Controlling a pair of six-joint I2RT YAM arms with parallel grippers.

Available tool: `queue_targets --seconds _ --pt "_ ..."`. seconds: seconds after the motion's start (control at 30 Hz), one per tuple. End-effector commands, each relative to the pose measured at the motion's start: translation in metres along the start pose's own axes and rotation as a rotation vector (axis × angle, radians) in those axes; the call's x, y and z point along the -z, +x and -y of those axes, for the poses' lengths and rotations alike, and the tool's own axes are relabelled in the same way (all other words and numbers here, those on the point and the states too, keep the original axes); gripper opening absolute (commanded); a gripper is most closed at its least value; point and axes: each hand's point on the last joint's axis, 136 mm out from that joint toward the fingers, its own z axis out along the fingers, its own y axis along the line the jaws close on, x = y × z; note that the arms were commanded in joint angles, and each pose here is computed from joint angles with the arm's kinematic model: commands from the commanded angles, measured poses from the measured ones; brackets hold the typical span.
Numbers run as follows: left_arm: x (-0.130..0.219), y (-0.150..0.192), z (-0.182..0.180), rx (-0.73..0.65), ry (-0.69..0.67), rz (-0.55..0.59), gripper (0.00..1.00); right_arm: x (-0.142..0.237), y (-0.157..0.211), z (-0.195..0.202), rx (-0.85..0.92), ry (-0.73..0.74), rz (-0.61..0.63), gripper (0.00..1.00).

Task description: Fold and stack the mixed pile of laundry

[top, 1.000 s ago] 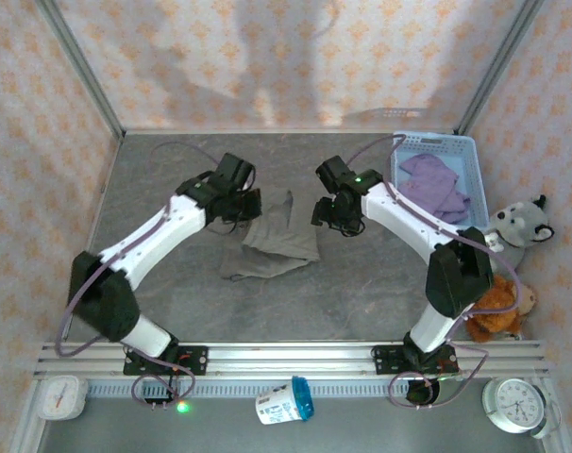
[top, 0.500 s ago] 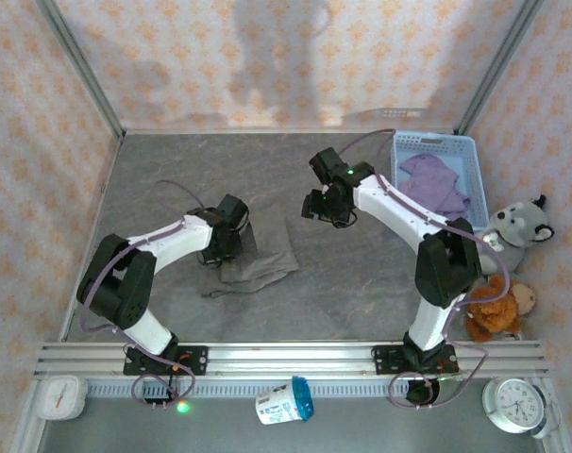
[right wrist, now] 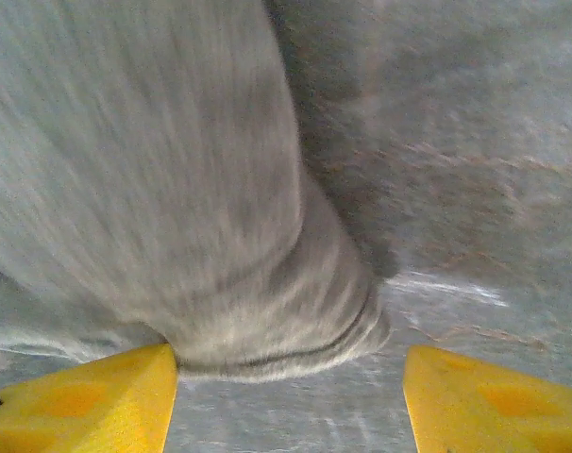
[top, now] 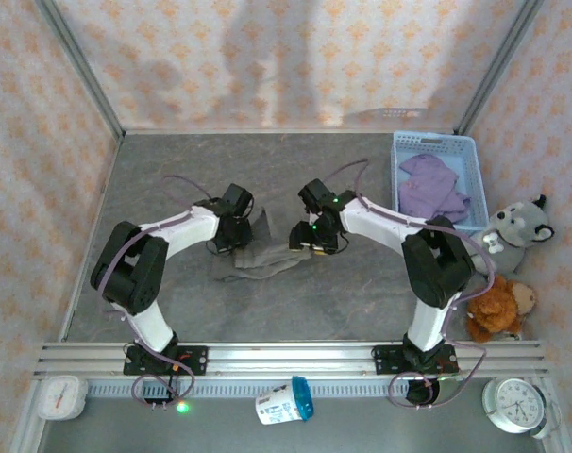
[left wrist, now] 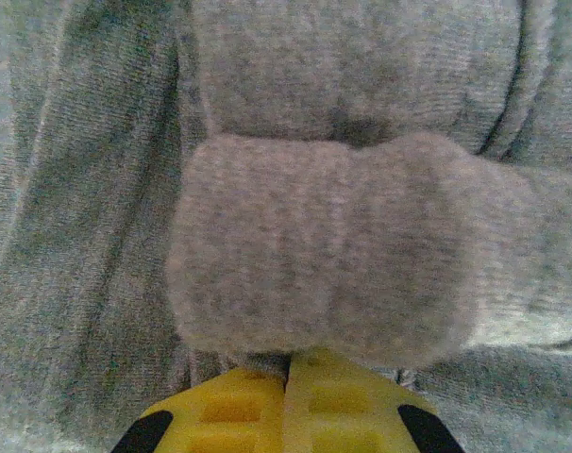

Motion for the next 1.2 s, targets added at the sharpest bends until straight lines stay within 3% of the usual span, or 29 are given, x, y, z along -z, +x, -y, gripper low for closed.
queue_targets --seconds 0.0,0.23,0.53,0.77,0.93,1.07,1.17 --pt "-0.003 0.004 0.038 0.021 0.094 -0.051 0.0 0.024 -0.019 0.003 -0.012 -0.001 0.13 0.65" --pt "0.04 -0.024 0.066 0.018 0.132 0.01 0.0 0.027 -0.014 0.013 -0.029 -0.021 0.178 0.82" --pt "0.052 -0.03 0.069 0.002 0.118 0.012 0.0 0.002 -0.02 0.038 -0.161 0.071 0.202 0.83" --pt "0.054 -0.031 0.068 -0.001 0.113 0.019 0.0 -0.013 -0.027 0.072 -0.279 0.24 0.249 0.83" --pt "0.079 -0.038 0.068 -0.008 0.134 0.053 0.0 -0.021 -0.019 0.091 -0.307 0.34 0.216 0.81" --pt "0.097 -0.035 0.049 -0.049 0.081 0.077 0.0 -0.026 -0.009 0.102 -0.346 0.367 0.198 0.8" --pt "0.083 -0.014 0.023 -0.05 0.022 0.037 0.0 -0.029 -0.006 0.101 -0.363 0.355 0.189 0.8"
